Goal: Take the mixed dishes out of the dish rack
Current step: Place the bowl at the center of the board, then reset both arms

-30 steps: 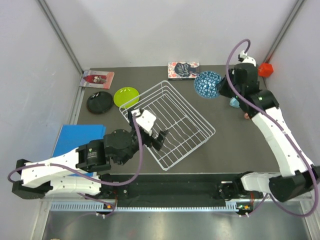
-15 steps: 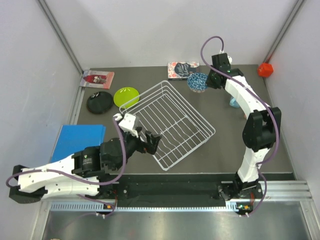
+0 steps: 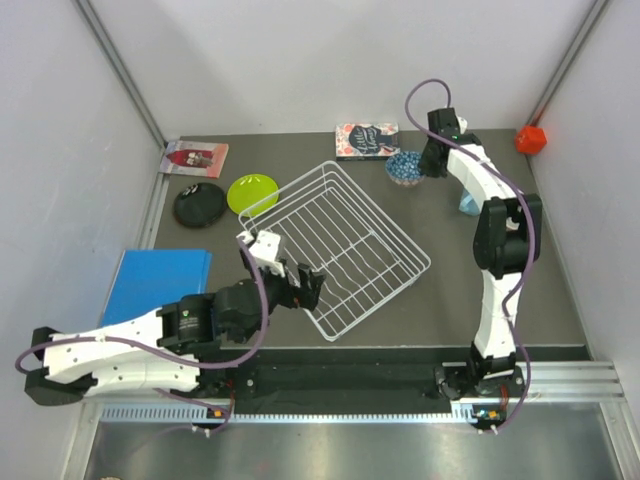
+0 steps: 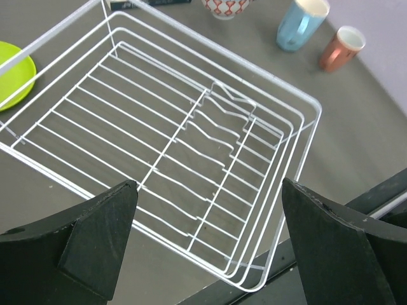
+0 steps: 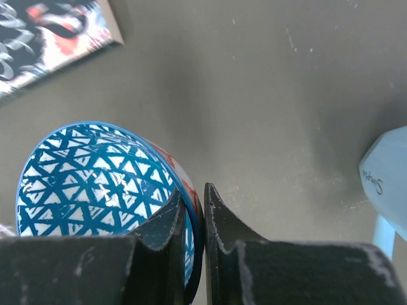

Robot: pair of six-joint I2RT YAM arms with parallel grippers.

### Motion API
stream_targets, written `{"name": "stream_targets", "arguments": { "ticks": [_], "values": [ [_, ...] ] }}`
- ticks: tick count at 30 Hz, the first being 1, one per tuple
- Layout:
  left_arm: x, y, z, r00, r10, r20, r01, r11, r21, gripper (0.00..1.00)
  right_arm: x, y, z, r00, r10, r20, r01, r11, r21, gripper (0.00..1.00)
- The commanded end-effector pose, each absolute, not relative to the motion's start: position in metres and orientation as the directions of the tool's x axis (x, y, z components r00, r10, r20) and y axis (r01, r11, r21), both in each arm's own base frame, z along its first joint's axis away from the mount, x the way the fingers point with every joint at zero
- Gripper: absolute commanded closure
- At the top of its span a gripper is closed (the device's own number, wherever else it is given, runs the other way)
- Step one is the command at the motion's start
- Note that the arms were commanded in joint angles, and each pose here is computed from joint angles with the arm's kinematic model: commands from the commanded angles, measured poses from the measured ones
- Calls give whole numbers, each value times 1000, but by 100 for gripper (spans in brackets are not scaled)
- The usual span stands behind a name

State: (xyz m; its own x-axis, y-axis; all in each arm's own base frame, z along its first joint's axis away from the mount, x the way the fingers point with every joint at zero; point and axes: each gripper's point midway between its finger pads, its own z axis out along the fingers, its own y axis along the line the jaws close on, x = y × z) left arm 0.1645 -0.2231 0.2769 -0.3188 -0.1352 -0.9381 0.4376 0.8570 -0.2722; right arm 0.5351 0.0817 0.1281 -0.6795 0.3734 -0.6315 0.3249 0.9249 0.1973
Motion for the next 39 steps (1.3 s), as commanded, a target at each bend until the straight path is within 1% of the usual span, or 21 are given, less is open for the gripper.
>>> {"name": "stream_targets", "arguments": {
  "ticks": [1,7,9,12,13,18,19,20,21,22,23,24,27,31,32,34,35,37,38,39],
  "values": [
    [167,-239,279,-328,-138,-935,440,853,-280,1,541,82,123,-673,367,-642,316,928,199,100],
    [168,-251,271,-355,-125,-927,431,858,-281,1,536,75,89,-722,361,-591,325,930,171,100],
    [168,-254,270,-362,-123,-924,432,856,-283,1,533,75,77,-737,360,-572,328,931,164,98],
    [167,-256,268,-368,-119,-922,436,854,-284,1,529,76,63,-758,363,-542,331,930,160,86],
    [167,-256,268,-370,-119,-922,435,854,-285,1,528,77,60,-762,363,-537,328,930,163,78],
    [167,-257,267,-372,-115,-921,440,852,-284,1,520,78,49,-772,371,-516,333,928,170,67],
    [166,-257,266,-374,-113,-921,442,851,-284,1,519,80,48,-770,373,-517,332,927,175,61],
    [166,-257,265,-374,-110,-921,442,852,-281,1,519,79,55,-761,380,-526,333,924,186,57],
    [166,-257,265,-374,-110,-921,442,852,-281,1,520,82,60,-756,386,-530,328,922,203,48],
    [166,-257,264,-376,-108,-920,442,852,-281,1,520,83,64,-746,394,-537,327,919,220,45],
    [167,-257,263,-376,-109,-920,441,852,-281,1,521,85,78,-728,404,-554,323,915,243,41],
    [166,-257,263,-377,-108,-920,442,852,-281,1,521,86,86,-719,411,-561,319,912,259,36],
    [167,-257,261,-379,-108,-919,440,852,-282,1,524,94,128,-675,441,-591,293,896,334,29],
    [167,-257,261,-382,-108,-918,439,853,-283,1,525,106,199,-599,488,-635,234,865,443,27],
    [167,-257,260,-382,-107,-918,439,853,-282,1,519,112,225,-581,494,-646,194,856,480,27],
    [167,-257,261,-382,-107,-918,439,853,-282,1,512,121,256,-554,495,-669,142,848,510,27],
    [167,-256,259,-384,-104,-918,434,857,-279,1,503,124,284,-516,499,-696,104,844,527,27],
    [168,-256,263,-395,-141,-908,413,856,-312,1,488,139,307,-487,473,-735,44,853,520,27],
    [168,-256,265,-397,-149,-906,411,854,-320,1,473,142,335,-441,465,-768,0,856,518,27],
    [169,-256,267,-397,-157,-904,405,854,-326,1,464,155,338,-418,448,-790,-23,864,502,26]
  ]
}}
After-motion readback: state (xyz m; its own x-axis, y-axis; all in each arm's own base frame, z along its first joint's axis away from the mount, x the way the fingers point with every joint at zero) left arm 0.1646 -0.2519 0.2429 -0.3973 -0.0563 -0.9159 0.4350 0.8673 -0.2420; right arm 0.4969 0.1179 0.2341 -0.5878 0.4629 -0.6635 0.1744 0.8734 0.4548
